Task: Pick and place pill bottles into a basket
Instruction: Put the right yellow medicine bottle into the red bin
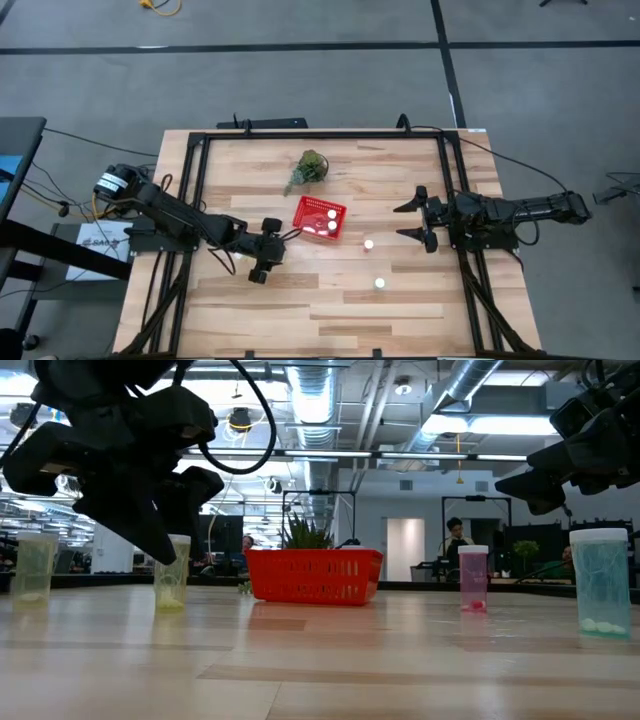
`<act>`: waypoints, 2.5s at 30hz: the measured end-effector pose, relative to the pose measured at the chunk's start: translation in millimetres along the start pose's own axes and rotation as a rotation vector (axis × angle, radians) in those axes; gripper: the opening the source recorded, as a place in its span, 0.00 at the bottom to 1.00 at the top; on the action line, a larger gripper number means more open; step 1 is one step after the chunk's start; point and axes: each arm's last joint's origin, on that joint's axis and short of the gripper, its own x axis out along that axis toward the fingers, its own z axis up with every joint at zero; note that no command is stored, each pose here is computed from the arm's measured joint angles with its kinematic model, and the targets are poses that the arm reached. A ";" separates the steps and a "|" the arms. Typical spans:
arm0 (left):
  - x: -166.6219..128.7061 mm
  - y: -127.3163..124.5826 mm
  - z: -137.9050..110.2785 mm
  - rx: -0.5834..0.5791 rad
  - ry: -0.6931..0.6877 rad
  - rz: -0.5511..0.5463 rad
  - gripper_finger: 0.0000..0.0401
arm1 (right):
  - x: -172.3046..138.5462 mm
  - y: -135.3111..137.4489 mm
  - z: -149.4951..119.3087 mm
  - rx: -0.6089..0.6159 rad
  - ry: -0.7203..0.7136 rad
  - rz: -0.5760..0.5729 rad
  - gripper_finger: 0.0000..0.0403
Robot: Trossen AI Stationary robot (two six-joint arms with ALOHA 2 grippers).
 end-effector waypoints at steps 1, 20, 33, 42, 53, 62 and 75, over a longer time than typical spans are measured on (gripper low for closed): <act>0.0 0.3 0.0 -0.001 0.000 0.001 0.42 | 0.0 0.0 0.0 0.000 0.000 0.000 0.76; -37.1 25.0 37.0 0.060 -0.139 0.111 0.31 | 0.0 0.0 0.0 0.000 0.000 0.000 0.76; -53.7 113.4 48.4 0.022 -0.295 0.175 0.28 | 0.0 0.0 0.0 0.000 0.000 0.000 0.76; -11.1 136.9 35.9 -0.018 -0.236 0.115 0.28 | 0.0 0.0 0.0 0.000 0.000 0.000 0.76; 16.6 146.2 40.5 0.007 -0.081 0.160 0.28 | 0.0 0.0 0.0 0.000 0.000 0.000 0.76; 16.1 148.4 37.0 -0.005 -0.021 0.156 0.28 | 0.0 0.0 0.0 0.000 0.000 0.000 0.76; 16.4 149.6 39.7 -0.025 -0.091 0.111 0.28 | 0.0 0.0 0.0 0.000 0.000 0.000 0.76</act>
